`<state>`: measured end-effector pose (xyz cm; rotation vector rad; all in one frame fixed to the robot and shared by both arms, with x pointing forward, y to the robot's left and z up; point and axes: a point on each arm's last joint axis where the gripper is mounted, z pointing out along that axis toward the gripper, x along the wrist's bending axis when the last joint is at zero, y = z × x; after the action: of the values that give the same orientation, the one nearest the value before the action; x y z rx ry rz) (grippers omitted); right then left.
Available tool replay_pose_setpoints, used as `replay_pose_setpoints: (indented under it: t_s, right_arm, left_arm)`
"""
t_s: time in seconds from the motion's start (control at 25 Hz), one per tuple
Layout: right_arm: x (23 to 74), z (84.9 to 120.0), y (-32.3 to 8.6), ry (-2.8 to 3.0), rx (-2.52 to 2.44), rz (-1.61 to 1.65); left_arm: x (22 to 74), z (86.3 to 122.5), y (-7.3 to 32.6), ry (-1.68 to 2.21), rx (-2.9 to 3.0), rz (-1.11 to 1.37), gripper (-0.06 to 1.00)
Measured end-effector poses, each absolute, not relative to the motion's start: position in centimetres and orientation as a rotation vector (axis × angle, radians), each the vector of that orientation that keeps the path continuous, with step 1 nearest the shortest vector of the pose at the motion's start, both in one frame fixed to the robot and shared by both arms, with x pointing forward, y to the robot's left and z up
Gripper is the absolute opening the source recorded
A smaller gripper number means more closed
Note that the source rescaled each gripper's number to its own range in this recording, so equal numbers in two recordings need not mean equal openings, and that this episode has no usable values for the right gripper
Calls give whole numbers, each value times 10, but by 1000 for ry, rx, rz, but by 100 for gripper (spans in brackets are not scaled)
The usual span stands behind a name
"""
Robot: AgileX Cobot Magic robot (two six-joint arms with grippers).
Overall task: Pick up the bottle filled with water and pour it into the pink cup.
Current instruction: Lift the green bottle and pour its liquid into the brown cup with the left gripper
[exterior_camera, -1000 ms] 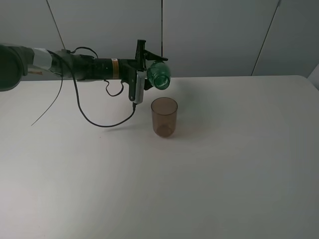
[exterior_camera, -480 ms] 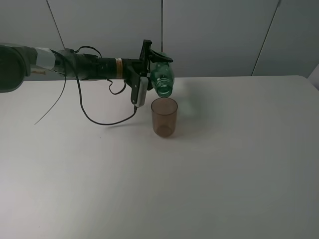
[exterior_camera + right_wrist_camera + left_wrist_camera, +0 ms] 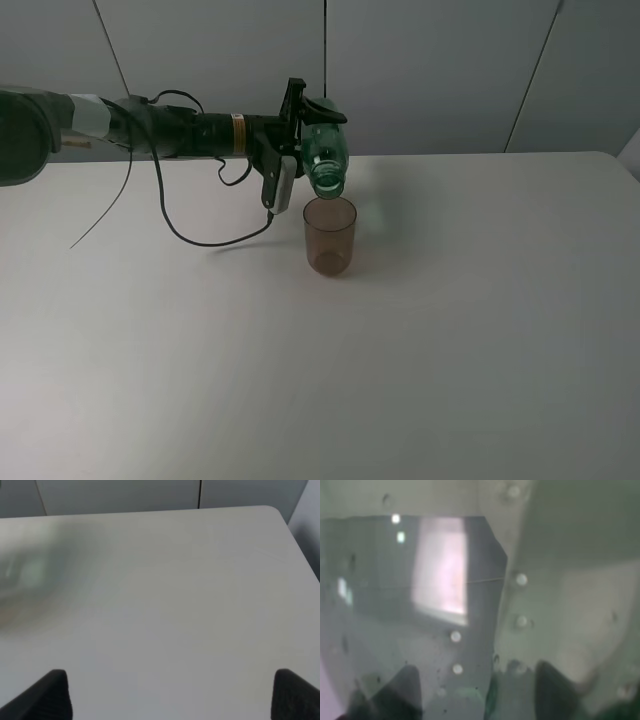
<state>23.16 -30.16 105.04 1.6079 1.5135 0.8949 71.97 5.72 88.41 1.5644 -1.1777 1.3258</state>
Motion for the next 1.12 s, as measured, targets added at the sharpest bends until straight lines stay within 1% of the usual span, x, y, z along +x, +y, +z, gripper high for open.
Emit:
replay_pose_setpoints:
  t_s: [0.56, 1.12]
  right_arm:
    - [232, 1050, -302, 1513, 1608, 895]
    - [232, 1050, -302, 1513, 1608, 895]
  left_arm:
    - [724, 899, 53, -1250, 1485, 1421, 0]
    - [722, 901, 47, -1260, 1466, 1427, 0]
